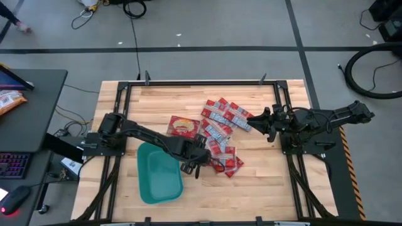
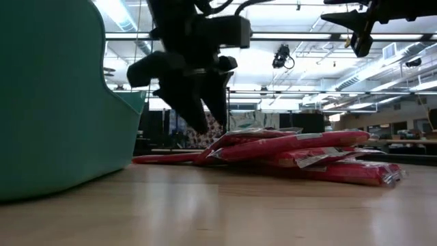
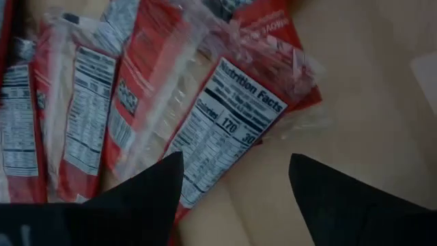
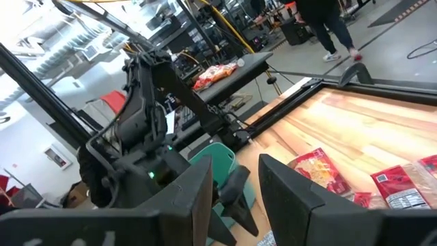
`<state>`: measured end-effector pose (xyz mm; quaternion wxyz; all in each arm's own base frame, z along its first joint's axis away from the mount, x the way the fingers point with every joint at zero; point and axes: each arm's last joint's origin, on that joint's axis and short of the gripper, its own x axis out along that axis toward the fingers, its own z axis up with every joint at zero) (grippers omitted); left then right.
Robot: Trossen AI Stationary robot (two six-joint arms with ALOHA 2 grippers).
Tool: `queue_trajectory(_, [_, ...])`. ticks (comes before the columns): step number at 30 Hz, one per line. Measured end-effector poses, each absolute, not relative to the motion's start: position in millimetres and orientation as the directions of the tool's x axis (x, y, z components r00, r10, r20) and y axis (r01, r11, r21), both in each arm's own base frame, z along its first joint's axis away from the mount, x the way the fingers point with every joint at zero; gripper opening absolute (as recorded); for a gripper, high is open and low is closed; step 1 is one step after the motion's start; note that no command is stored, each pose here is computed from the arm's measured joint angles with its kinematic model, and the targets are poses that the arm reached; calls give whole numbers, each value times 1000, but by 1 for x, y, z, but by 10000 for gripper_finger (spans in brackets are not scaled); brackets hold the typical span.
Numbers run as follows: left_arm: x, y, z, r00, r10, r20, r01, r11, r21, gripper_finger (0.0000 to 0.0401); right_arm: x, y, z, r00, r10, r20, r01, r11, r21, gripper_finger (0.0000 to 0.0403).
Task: Sort popcorn bags into baskets
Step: Put the red popcorn bag into the green bin
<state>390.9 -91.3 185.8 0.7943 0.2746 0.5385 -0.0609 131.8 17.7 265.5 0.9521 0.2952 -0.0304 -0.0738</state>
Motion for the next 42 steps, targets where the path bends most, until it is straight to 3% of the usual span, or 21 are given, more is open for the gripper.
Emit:
queue_trajectory(23, [400, -77, 148, 330, 312, -891, 363, 829, 425, 251, 134, 18, 266, 987, -158, 22, 117, 807, 579, 125])
queue_trajectory(28, [401, -77, 148, 334, 310, -890, 322, 850, 417, 196, 136, 19, 264, 987, -158, 10, 124, 808, 576, 125])
queue_trajectory(39, [397, -79, 156, 325, 223, -919, 257, 915, 312, 23, 136, 19, 264, 987, -158, 8, 125, 810, 573, 126])
queue_trajectory(42, [393, -77, 170, 334, 177, -926, 260, 927, 270, 10, 136, 19, 264, 987, -159, 8, 125, 810, 572, 126])
